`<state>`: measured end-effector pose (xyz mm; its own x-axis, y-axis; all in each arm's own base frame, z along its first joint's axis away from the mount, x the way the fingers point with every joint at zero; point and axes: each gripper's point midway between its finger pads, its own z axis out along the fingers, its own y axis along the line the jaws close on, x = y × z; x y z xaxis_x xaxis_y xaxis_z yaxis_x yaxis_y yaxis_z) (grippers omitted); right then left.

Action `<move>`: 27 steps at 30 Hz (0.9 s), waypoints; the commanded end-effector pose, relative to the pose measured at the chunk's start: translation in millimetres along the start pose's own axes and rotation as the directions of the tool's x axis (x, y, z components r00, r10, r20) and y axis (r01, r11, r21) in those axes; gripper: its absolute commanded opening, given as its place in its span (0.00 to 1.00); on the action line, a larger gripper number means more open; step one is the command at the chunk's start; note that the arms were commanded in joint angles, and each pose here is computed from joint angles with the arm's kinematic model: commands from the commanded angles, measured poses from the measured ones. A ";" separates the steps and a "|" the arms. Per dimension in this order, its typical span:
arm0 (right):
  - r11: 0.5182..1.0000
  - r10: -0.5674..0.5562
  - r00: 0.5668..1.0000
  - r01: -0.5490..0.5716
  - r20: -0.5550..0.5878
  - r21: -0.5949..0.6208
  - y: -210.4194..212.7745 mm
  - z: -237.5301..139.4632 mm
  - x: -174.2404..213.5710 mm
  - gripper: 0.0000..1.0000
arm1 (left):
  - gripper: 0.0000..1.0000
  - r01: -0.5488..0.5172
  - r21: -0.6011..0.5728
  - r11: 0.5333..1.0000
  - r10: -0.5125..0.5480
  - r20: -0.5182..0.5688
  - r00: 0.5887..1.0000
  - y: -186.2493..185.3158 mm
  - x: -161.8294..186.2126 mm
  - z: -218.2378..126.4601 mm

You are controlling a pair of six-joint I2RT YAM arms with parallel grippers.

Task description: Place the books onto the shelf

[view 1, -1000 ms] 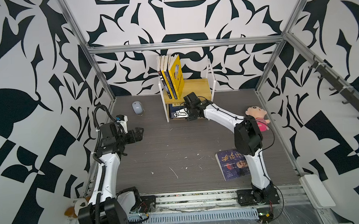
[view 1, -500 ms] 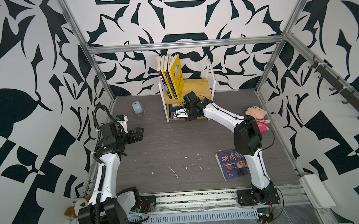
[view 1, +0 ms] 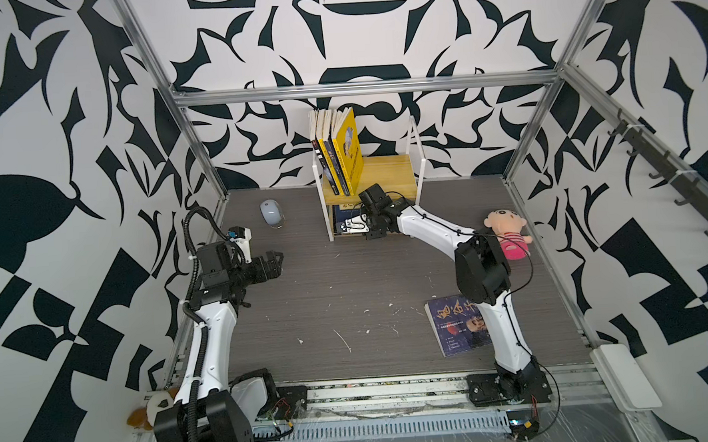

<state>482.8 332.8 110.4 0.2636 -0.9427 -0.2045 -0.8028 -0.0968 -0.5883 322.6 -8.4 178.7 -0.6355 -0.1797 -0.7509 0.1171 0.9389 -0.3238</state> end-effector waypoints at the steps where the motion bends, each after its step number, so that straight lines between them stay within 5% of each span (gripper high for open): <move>1: 0.995 0.017 1.000 -0.019 0.013 0.101 -32.2 -16.0 -2.2 0.28 | 1.00 -0.011 0.015 1.000 0.011 0.005 1.000 -1.9 2.2 -0.8; 17: 0.980 0.126 0.992 -0.127 0.019 0.150 -47.0 -17.7 -2.3 0.21 | 1.00 -0.010 0.017 1.000 0.010 0.006 1.000 -1.2 2.5 -0.5; 27: 0.934 0.332 0.940 -0.339 0.081 0.112 -45.8 -58.0 -15.2 0.47 | 1.00 -0.010 0.018 1.000 0.010 0.006 1.000 -1.8 2.2 -1.3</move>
<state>487.7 334.0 115.1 0.0955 -0.9434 -0.3176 -0.8215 0.1055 -0.5603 322.3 -7.7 178.0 -0.6363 -0.1820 -0.7497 0.1155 0.9383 -0.3259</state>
